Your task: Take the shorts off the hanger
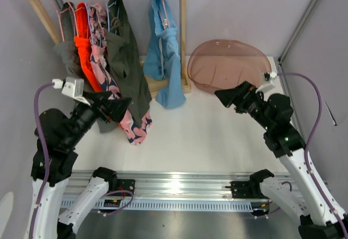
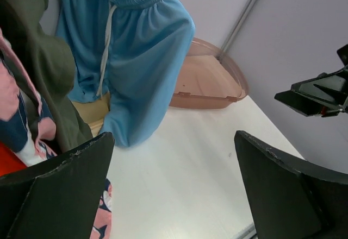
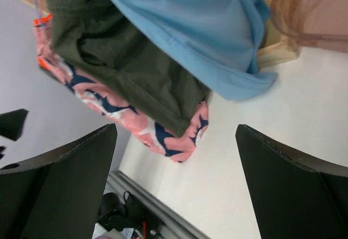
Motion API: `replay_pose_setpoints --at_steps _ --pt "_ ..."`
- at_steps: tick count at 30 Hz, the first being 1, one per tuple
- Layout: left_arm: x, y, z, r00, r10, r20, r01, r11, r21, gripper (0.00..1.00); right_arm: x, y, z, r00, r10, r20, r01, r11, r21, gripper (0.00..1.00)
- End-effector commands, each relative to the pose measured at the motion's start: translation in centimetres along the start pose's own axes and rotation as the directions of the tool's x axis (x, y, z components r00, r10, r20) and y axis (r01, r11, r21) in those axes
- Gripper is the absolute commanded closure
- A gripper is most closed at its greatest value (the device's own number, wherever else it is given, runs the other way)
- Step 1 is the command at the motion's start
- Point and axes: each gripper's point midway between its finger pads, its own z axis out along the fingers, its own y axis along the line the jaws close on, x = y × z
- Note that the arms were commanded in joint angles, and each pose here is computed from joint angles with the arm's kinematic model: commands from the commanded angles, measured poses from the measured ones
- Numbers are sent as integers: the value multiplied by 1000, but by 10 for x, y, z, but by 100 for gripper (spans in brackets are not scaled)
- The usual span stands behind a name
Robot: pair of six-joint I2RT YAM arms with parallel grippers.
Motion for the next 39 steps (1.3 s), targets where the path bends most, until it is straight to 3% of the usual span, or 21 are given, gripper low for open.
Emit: replay_pose_setpoints --at_steps 1,4,6,7,8,11,12,13,16,17,18,19,22,23,34,37,39 --pt "-27 2 23 997 66 46 -65 998 -13 1 -21 -5 22 991 -130 11 129 989 65 1" --pt "-40 7 58 997 65 35 -64 998 -20 1 -22 -12 37 983 -183 -21 184 978 97 1" --pt "-74 8 73 995 75 60 -70 995 -70 1 -20 -20 41 980 -197 -31 200 973 118 0" --pt "-56 25 105 998 60 -35 -64 992 -111 1 -19 -26 43 977 -210 -33 212 968 130 1" --pt "-92 17 107 996 80 29 -76 989 -123 1 -18 -28 44 976 -214 -31 216 968 131 1" --pt "-80 32 161 995 81 -50 -89 981 -171 1 -7 -43 45 974 -224 -44 228 962 150 1" --pt "-117 17 163 995 96 30 -90 984 -156 1 2 -53 45 973 -221 -61 228 960 165 1" --pt "-94 30 197 996 82 -45 -88 981 -170 1 5 -56 44 973 -220 -65 228 958 173 1" --pt "-155 17 217 992 98 85 -80 979 -187 1 18 -69 40 974 -211 -87 225 955 194 0" --pt "-118 37 258 997 82 -13 -83 973 -217 1 21 -73 38 974 -210 -90 224 954 200 0" --pt "-112 42 272 996 84 -24 -87 970 -227 1 21 -73 33 973 -214 -81 226 953 201 0" --pt "-128 37 277 996 91 25 -84 973 -213 1 28 -81 31 973 -211 -94 227 950 214 1" --pt "-96 55 318 997 74 -1 -72 972 -225 1 38 -90 21 972 -211 -105 230 945 230 1" --pt "-99 53 328 996 76 37 -66 975 -212 1 41 -93 18 971 -211 -115 233 944 235 0" --pt "-52 32 384 995 91 36 -83 980 -181 1 65 -111 4 968 -198 -156 233 938 255 1" --pt "-47 34 388 994 102 35 -92 974 -207 15 67 -112 4 970 -186 -156 222 942 252 1" --pt "-51 37 387 993 110 52 -95 968 -231 19 68 -111 5 969 -189 -161 224 944 243 1"
